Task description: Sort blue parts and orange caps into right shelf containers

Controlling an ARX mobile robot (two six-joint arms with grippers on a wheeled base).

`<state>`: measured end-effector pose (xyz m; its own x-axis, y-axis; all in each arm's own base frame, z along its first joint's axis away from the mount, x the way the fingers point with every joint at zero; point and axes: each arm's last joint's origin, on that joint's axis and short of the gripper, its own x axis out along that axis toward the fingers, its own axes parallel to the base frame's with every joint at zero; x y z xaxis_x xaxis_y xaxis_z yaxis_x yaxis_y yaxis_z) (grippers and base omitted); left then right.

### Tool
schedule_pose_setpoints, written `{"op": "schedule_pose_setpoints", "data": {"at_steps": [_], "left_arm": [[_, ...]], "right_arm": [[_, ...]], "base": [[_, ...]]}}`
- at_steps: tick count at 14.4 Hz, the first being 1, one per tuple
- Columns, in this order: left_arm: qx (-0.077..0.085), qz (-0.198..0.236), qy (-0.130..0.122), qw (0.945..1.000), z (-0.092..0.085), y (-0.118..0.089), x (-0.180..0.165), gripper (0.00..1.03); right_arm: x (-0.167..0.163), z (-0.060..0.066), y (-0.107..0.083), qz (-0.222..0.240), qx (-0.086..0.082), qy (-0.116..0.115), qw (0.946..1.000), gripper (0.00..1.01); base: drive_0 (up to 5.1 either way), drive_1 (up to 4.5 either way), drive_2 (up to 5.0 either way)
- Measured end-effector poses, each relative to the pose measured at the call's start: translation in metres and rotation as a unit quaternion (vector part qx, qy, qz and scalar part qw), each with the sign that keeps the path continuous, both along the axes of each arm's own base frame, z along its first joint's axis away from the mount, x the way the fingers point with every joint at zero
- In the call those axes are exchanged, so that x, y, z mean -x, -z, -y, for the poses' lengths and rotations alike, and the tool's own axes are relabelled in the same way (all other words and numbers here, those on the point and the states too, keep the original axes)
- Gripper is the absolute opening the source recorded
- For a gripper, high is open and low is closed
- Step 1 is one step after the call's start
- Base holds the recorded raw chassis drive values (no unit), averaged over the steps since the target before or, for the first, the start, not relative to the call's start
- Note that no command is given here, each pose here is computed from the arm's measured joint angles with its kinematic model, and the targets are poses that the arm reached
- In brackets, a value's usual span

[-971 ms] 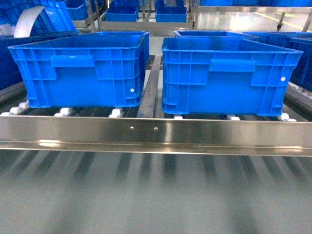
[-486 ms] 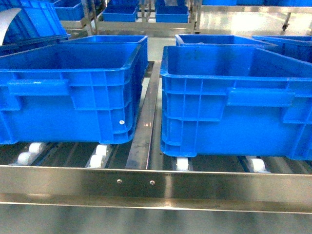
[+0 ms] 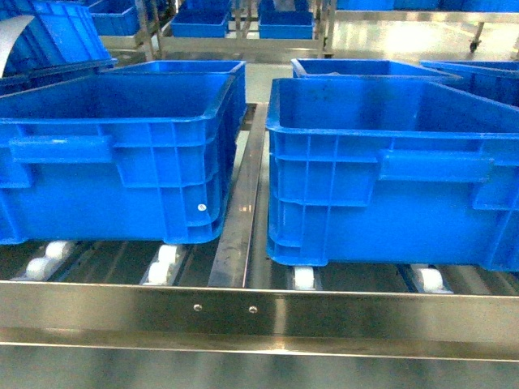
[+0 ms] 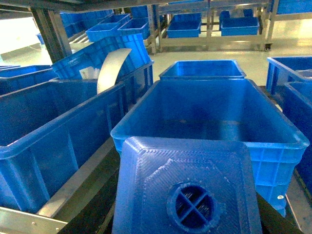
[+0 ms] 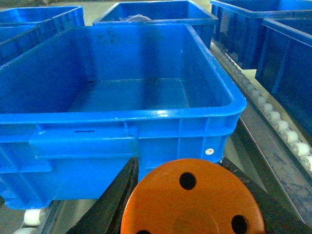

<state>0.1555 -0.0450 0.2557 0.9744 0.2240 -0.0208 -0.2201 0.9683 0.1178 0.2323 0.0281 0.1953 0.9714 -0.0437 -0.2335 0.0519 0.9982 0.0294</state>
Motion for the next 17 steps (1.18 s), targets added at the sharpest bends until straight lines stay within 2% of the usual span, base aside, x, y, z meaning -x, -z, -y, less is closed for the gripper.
{"op": "schedule_pose_setpoints", "data": {"at_steps": [17], "left_arm": [[0.000,0.000,0.000,1.0000,0.0000,-0.0001,0.0000,0.44]], "right_arm": [[-0.0001,0.0000,-0.0001,0.000,0.000,0.000,1.0000,0.42]], "base": [[0.0,0.00,0.0]]}}
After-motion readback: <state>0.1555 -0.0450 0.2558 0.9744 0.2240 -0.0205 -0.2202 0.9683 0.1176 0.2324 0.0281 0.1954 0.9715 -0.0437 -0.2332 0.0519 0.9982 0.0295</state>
